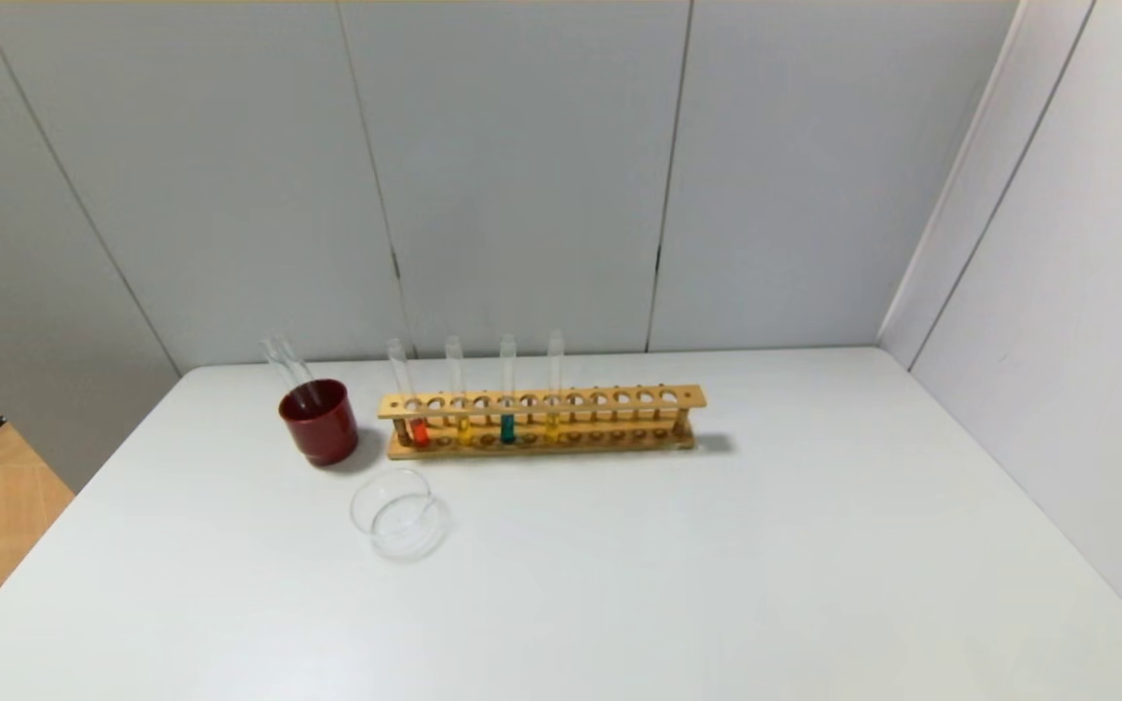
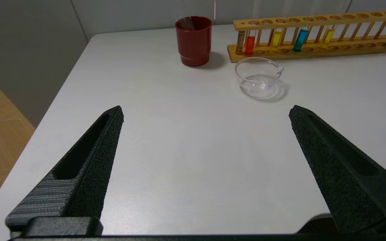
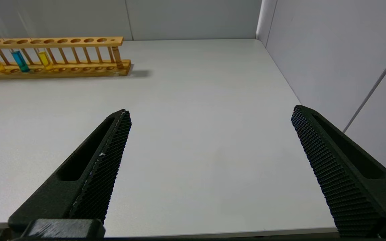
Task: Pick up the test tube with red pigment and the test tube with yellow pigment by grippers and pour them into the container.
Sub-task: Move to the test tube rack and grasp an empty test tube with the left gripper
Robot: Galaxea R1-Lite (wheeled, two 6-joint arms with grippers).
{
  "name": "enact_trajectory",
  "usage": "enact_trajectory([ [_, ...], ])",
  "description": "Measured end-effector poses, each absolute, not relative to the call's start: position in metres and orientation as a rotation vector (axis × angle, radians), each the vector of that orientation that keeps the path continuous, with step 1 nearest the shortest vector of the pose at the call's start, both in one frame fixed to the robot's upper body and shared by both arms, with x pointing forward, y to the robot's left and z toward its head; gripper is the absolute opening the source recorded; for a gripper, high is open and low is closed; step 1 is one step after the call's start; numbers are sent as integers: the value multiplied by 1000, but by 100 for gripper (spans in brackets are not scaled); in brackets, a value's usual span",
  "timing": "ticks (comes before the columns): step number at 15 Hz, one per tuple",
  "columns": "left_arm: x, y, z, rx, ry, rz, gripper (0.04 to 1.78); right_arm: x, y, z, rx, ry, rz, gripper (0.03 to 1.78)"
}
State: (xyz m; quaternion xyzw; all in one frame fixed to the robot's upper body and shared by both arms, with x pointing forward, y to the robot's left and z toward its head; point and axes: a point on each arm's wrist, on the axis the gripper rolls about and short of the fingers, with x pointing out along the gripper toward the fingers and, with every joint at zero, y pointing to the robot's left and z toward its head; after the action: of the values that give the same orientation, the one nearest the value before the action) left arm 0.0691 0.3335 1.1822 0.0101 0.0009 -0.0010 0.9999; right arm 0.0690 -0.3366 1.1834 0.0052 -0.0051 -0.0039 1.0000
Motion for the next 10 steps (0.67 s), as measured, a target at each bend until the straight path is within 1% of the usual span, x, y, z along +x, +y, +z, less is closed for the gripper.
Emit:
enact_trajectory([
  [10, 69, 333, 1185, 15, -22, -3, 175, 69, -337, 1183, 11, -10, -7, 175],
])
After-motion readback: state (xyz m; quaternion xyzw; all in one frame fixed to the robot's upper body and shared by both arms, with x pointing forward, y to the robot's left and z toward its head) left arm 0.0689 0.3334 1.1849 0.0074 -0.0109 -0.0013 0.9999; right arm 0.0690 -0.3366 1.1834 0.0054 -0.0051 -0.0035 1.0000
